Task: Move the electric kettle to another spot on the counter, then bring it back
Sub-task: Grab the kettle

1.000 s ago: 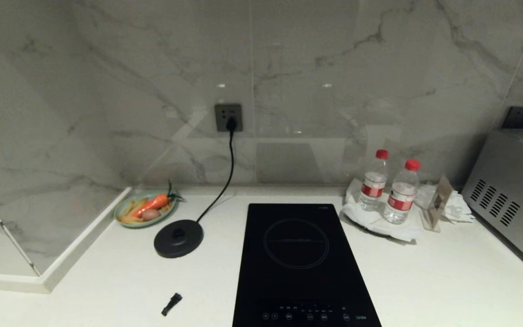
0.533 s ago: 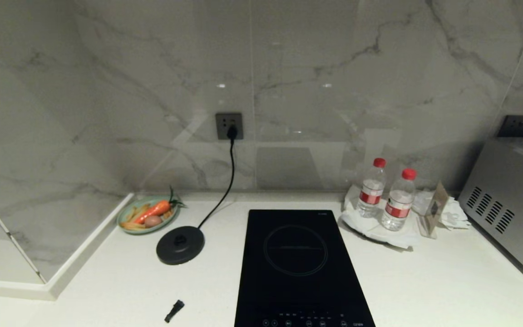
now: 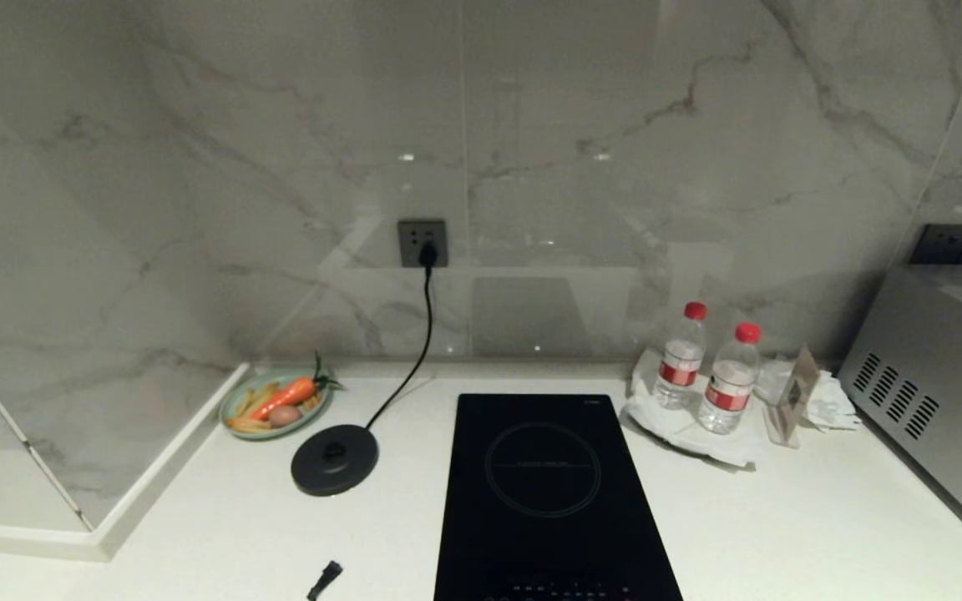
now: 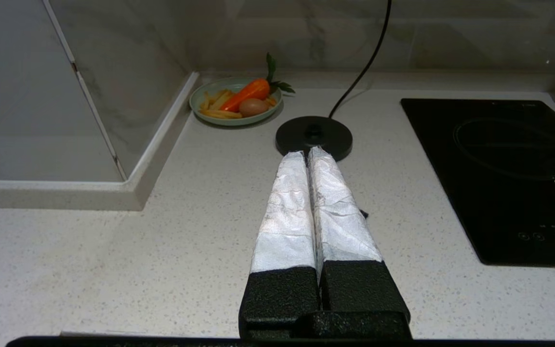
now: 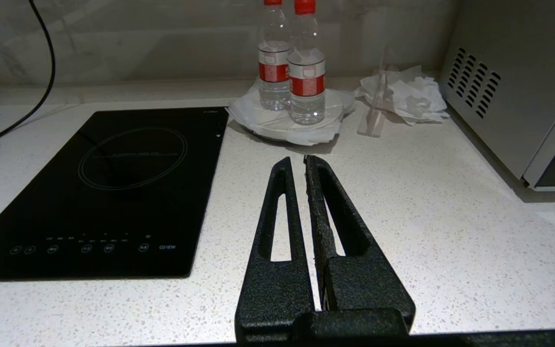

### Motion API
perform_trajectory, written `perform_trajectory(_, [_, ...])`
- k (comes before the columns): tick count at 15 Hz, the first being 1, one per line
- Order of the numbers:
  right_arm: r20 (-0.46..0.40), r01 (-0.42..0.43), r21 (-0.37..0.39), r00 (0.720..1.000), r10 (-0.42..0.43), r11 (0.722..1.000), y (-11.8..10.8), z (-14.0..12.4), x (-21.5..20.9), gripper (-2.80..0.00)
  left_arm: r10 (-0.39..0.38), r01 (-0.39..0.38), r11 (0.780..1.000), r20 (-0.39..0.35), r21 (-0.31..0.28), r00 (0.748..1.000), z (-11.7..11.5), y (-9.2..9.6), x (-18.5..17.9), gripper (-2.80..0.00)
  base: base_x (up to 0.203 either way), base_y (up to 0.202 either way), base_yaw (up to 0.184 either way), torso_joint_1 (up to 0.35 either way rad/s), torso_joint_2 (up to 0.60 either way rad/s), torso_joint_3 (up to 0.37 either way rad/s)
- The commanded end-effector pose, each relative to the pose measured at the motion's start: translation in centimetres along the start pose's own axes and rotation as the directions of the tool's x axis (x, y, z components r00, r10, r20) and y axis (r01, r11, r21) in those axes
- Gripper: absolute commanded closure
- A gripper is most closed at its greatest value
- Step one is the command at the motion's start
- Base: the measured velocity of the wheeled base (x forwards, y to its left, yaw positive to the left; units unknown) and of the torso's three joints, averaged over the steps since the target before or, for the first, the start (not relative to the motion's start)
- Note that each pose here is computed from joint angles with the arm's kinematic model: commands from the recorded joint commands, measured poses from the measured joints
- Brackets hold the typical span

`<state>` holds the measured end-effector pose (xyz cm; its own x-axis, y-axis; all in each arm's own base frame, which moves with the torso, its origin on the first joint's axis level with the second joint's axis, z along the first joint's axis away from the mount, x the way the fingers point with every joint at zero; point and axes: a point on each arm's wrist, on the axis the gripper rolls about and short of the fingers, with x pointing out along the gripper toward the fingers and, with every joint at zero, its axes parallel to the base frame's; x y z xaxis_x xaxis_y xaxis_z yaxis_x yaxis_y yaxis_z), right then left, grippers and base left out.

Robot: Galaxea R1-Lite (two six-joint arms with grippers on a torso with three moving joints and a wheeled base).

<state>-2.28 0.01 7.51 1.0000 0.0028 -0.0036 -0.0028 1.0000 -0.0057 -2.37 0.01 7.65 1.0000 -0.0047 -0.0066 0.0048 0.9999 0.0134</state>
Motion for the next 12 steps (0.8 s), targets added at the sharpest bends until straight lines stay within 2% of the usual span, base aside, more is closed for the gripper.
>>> perform_trajectory(1, [0.001, 0.000, 0.000, 1.000, 0.000, 1.000, 0.00, 0.01, 0.00, 0.00, 0.000, 0.000, 1.000, -0.001, 0.000, 1.000, 0.00, 0.00, 0.01, 0.00, 0.000, 0.000, 0.000, 0.090, -0.22, -0.117])
perform_trajectory(4, [0.001, 0.000, 0.000, 1.000, 0.000, 1.000, 0.00, 0.01, 0.00, 0.00, 0.000, 0.000, 1.000, -0.001, 0.000, 1.000, 0.00, 0.00, 0.01, 0.00, 0.000, 0.000, 0.000, 0.085, -0.18, -0.098])
perform_trajectory(7, [-0.003, -0.008, -0.034, 1.000, 0.008, 0.999, 0.02, -0.06, 0.01, 0.00, 0.000, 0.000, 1.000, -0.001, -0.001, 1.000, 0.00, 0.00, 0.01, 0.00, 0.000, 0.000, 0.000, 0.083, -0.17, -0.090])
perform_trajectory(12, [-0.002, -0.003, -0.014, 1.000, 0.003, 1.000, 0.01, -0.03, 0.00, 0.00, 0.000, 0.000, 1.000, -0.001, -0.001, 1.000, 0.00, 0.00, 0.01, 0.00, 0.000, 0.000, 0.000, 0.001, 0.01, 0.001])
